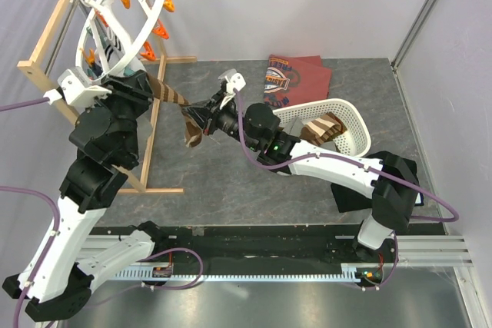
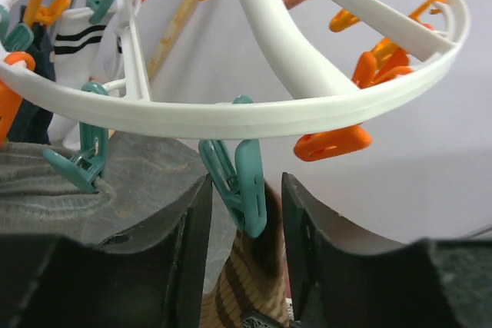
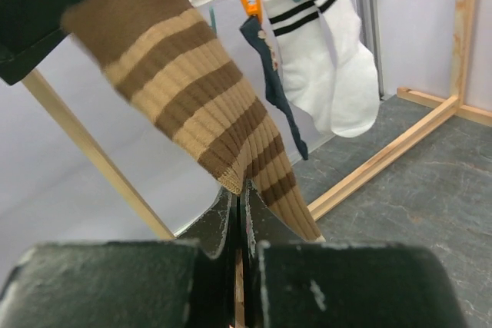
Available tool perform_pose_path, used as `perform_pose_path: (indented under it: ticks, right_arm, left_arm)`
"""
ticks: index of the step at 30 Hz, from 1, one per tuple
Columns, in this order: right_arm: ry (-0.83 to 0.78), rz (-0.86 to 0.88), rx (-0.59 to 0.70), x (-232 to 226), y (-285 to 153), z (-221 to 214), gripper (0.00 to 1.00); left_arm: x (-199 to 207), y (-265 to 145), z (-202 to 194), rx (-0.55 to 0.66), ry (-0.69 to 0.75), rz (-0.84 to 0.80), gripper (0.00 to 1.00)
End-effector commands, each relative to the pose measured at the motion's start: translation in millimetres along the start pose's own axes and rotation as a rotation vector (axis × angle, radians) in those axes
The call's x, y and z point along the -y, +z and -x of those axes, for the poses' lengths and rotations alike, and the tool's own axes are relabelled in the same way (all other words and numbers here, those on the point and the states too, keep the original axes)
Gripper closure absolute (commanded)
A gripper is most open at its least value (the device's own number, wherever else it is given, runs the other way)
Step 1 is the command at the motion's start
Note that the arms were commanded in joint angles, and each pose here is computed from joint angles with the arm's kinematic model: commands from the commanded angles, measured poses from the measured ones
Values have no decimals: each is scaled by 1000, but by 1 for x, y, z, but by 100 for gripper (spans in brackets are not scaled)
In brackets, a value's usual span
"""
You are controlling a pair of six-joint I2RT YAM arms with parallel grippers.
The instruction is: Remove the socks clipped to the hanger
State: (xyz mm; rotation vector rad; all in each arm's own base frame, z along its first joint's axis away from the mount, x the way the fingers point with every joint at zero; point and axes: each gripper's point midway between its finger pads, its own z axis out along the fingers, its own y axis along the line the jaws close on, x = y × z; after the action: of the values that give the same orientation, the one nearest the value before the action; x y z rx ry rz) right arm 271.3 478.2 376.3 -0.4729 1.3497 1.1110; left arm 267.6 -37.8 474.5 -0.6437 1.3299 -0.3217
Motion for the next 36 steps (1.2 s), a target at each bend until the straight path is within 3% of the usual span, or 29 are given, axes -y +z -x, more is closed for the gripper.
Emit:
perform_pose_path:
  ticks: [1,12,16,26,36]
  right_arm:
    - [32,55,52,-15,-3,31,100]
    - [53,101,63,-26,-3,40,100]
    - [55,96,68,-26,-2,44,100]
    - [50,86,75,-23,-5,48,100]
    - [49,110,86,-26,-7,55,100]
  left_arm:
    - [12,-10,27,27,-44,-63,44]
    - [-1,-13,26,-31,-88,52,40]
    - [-9,-15,33,-22,-154,118,35]
    - [-31,-19,23,-25,-237,240,37]
    - [-20,-2,19,31,-225,223,38]
